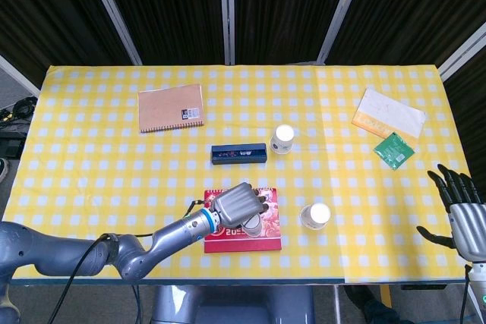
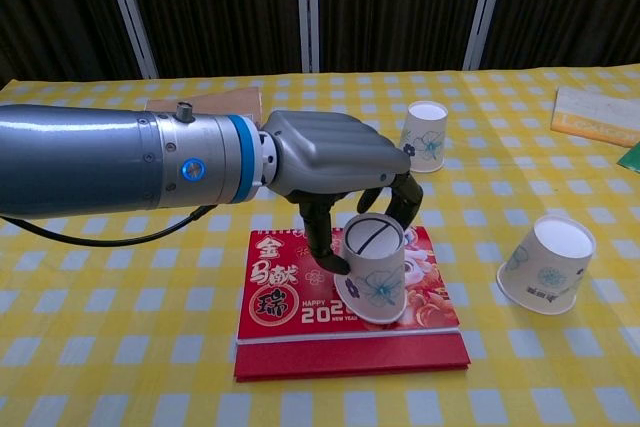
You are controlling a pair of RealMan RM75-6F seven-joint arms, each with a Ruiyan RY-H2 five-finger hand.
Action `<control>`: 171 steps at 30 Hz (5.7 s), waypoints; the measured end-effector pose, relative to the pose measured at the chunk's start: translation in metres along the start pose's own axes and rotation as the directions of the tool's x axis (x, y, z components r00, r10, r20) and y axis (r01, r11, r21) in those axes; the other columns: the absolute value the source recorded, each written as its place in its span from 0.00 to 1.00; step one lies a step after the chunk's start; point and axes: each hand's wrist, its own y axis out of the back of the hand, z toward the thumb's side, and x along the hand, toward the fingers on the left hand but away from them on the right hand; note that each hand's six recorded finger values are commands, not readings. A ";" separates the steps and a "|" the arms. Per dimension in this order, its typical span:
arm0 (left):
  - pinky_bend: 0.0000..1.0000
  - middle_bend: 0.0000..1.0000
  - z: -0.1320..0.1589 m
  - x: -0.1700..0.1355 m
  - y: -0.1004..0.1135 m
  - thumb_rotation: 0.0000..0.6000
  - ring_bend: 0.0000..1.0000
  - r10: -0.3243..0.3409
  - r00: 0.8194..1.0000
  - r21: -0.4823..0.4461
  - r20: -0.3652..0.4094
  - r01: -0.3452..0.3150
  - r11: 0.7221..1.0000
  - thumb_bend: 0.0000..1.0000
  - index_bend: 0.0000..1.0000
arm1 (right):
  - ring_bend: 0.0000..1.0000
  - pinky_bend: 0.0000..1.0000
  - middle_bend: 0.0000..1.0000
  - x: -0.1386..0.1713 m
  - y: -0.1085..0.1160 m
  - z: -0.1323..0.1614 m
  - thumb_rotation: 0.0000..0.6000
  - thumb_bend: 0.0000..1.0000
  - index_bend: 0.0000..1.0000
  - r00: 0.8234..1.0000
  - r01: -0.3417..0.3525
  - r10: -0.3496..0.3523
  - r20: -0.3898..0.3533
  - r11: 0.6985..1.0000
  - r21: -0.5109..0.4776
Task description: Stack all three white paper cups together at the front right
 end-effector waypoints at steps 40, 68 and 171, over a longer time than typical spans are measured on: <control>0.00 0.00 -0.172 -0.349 -0.036 1.00 0.00 0.141 0.474 -0.025 -0.869 -0.327 0.945 0.00 0.00 | 0.00 0.00 0.00 -0.046 -0.024 0.070 1.00 0.00 0.07 0.965 -0.154 0.157 -0.210 0.988 0.031; 0.00 0.00 -0.155 -0.367 -0.048 1.00 0.00 0.119 0.480 -0.061 -0.869 -0.344 0.937 0.00 0.00 | 0.10 0.29 0.20 -0.092 -0.078 0.284 1.00 0.08 0.20 0.595 -0.418 0.445 -0.669 0.883 0.215; 0.00 0.00 -0.137 -0.362 -0.040 1.00 0.00 0.111 0.572 -0.125 -0.813 -0.358 0.925 0.00 0.00 | 0.23 0.48 0.25 -0.074 -0.054 0.159 1.00 0.25 0.29 0.810 -0.404 0.443 -0.383 0.896 0.182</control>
